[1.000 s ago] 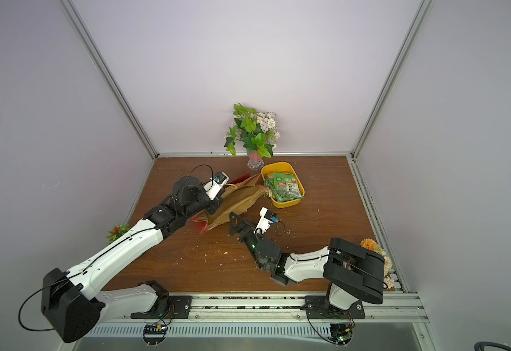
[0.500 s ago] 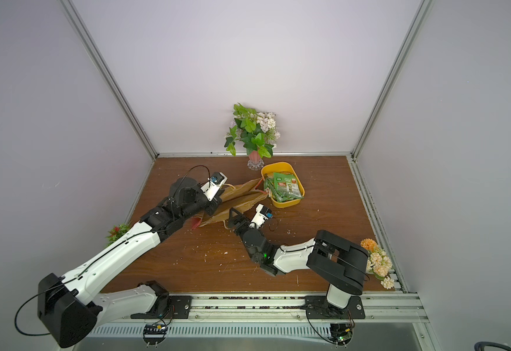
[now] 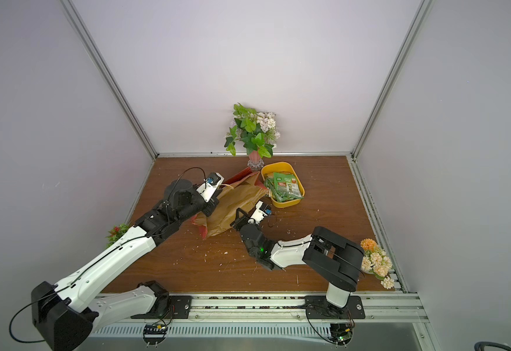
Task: Place the condiment packets inside the bag
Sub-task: Pick up the paper bag from the center of the board.
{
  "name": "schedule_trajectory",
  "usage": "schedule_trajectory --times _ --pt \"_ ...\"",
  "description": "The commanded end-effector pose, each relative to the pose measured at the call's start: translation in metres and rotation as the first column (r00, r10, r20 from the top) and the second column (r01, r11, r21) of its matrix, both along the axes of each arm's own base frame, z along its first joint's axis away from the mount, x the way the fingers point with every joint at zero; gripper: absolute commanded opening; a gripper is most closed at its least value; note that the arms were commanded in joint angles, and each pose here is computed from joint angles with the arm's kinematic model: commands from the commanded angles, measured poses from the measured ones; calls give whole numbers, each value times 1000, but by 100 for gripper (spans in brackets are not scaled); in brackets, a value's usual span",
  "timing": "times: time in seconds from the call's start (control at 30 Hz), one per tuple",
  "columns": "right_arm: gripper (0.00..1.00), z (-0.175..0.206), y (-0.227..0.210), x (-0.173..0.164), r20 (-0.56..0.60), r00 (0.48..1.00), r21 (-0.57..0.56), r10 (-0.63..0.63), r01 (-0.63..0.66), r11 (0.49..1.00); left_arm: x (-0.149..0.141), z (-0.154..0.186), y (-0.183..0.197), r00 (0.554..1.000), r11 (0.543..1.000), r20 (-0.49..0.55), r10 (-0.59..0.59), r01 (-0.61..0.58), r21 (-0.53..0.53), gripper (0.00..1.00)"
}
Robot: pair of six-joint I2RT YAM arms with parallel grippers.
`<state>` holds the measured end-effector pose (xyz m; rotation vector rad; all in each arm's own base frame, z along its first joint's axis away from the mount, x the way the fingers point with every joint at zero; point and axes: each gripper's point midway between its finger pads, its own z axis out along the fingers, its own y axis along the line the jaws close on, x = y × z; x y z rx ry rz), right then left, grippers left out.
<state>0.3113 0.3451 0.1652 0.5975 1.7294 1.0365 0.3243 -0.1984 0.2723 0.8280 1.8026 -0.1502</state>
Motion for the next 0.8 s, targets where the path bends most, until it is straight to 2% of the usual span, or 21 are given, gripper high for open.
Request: schedule_trajectory --times 0.0,0.03,0.07,0.1,0.13,0.17,0.23,0.33,0.4,0.5,0.6,0.7,0.77 --pt "0 37 0 6 73 997 -85 -24 30 996 5 6 3 999 999 28 46 -46 -27 9" --pt "0 42 2 7 82 997 -120 -16 26 992 8 4 4 998 998 26 61 -61 -24 16" --pt "0 47 5 8 86 996 -158 -9 23 987 10 3 5 997 997 24 73 -72 -22 30" --pt "0 54 9 10 92 996 -189 1 16 982 12 1 6 996 996 20 86 -85 -22 49" --pt "0 57 12 11 88 996 -237 11 10 972 15 0 7 995 995 17 100 -100 -21 61" --pt "0 64 17 13 93 995 -262 22 3 965 18 -2 9 993 993 14 119 -119 -17 67" --pt "0 71 21 14 92 995 -322 40 -9 947 25 1 16 984 984 23 178 -178 -13 72" --pt "0 79 20 17 88 995 -383 41 -4 924 34 6 26 965 965 22 261 -260 -12 72" --pt "0 85 19 17 90 995 -405 42 -2 914 30 2 19 974 974 -25 225 -225 -6 73" --pt "0 100 18 17 114 992 -417 56 -4 909 12 -3 2 986 993 -129 106 -111 -29 87" --pt "0 115 17 18 126 989 -433 76 -14 901 -8 16 0 991 997 -131 30 -39 -65 100" --pt "0 131 16 20 135 985 -433 103 -34 901 -22 57 13 997 989 -77 6 -18 -145 100" --pt "0 140 15 19 140 983 -427 122 -51 903 -27 75 21 997 985 -80 8 -21 -174 100"
